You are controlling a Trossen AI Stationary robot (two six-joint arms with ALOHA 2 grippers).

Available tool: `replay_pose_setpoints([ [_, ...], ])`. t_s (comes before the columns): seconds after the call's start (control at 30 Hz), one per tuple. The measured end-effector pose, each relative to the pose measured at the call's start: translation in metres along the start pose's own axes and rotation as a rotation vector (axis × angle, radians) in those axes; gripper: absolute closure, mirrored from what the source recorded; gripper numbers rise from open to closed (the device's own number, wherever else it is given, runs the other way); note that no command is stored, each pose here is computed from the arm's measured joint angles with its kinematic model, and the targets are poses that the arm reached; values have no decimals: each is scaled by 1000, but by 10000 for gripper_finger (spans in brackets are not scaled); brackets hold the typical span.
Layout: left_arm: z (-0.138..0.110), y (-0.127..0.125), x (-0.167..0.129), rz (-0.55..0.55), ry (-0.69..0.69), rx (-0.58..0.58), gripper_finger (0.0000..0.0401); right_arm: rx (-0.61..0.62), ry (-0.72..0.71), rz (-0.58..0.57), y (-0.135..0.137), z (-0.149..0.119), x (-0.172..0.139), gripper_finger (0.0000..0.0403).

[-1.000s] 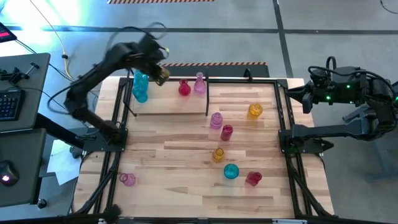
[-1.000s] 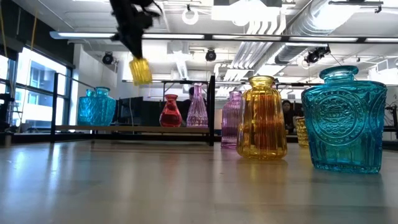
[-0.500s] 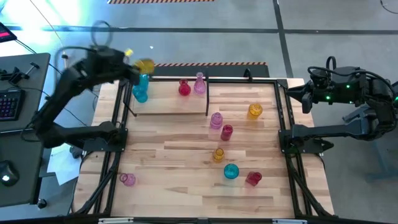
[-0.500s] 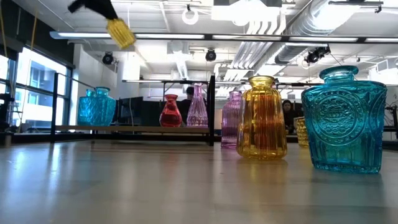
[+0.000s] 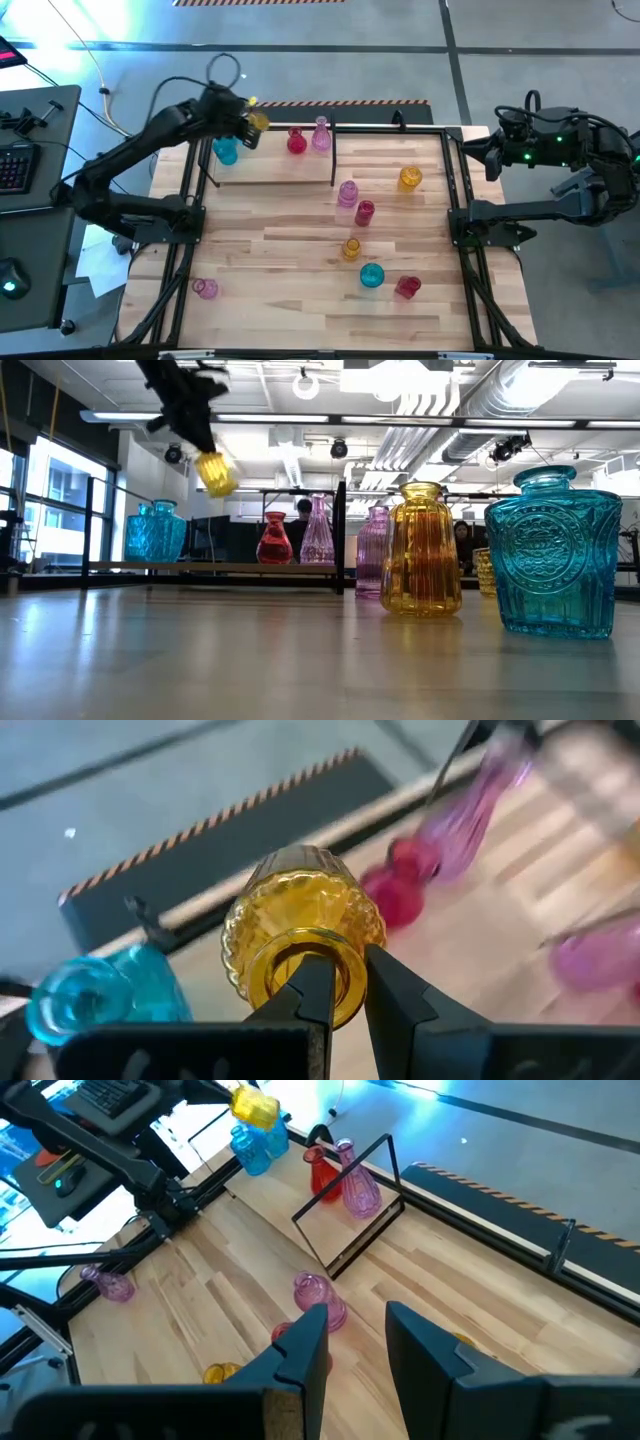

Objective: Sort vases onto shelf
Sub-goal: Put the middle yellow vase on the shelf

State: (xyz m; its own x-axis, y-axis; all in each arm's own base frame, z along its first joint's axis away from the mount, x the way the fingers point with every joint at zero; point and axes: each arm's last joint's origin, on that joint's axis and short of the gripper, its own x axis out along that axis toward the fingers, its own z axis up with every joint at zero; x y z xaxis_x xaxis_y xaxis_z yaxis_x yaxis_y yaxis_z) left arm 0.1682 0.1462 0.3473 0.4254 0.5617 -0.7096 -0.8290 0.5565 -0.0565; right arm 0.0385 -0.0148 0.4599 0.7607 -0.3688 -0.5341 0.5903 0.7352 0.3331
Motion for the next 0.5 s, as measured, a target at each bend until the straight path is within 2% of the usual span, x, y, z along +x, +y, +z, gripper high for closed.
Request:
replay_pose_setpoints([
  [0.2,3,-7,32,21,117,79,376,2,9,-3,0,-1,0,316],
  [0.37,13,-11,47,36,153,137,376,1,10,-1,0,-1,0,316],
  [0.5,15,-8,57,51,243,170,376,1,11,0,0,-1,0,316],
])
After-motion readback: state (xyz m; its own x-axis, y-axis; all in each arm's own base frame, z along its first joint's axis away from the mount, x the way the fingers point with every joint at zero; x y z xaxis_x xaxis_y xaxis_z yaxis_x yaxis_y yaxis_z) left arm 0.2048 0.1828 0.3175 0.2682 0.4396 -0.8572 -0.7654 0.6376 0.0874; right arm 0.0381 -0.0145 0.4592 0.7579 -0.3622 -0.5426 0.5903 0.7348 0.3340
